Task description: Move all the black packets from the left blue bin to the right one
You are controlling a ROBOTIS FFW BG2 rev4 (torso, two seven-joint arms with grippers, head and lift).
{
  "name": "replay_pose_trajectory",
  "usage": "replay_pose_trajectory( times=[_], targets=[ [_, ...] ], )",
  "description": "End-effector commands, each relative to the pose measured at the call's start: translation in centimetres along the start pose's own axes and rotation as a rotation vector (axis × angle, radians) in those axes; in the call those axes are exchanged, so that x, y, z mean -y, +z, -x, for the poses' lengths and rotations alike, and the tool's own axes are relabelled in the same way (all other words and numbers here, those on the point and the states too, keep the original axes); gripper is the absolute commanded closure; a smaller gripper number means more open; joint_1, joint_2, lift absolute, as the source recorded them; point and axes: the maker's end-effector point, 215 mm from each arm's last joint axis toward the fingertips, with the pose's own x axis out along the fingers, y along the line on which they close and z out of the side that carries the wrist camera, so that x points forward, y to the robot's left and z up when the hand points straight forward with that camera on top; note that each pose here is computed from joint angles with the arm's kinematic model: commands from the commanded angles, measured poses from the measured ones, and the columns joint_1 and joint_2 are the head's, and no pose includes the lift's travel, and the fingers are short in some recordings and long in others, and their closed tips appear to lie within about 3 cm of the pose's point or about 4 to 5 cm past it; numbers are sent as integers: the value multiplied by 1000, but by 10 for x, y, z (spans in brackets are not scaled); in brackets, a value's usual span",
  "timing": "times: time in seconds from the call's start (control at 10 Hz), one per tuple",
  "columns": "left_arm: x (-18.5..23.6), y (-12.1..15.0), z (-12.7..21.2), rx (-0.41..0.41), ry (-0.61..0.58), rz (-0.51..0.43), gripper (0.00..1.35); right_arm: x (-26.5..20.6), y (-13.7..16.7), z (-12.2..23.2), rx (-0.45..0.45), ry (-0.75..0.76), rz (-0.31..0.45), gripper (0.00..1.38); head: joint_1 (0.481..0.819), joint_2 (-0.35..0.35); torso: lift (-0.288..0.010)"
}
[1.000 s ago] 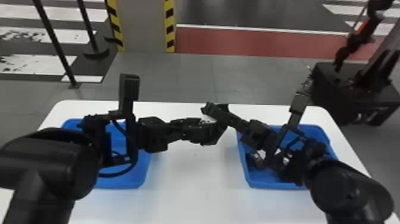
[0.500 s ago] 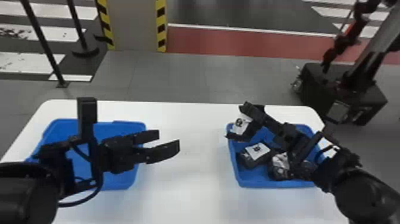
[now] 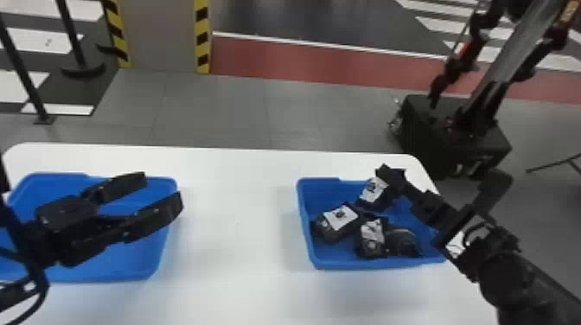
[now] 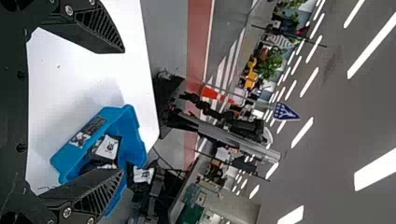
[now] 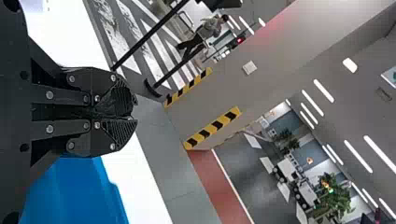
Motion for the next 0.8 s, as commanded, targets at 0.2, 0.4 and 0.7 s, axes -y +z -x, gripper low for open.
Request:
replay_pose_trajectory(
  times=[0.2,0.4,0.7],
  targets=[
    [-3,-7,27,8,55,10,130,34,-7,5,-35,-89,19,-2,695,-231,-110],
    [1,8,27,44,53,-19,130,11,18,35,15,-162,211,269,695,-237,-110],
    [3,31,56,145,142,-129,133,-73,45,88,198,-149,469,334,695,-240,-110]
  ],
)
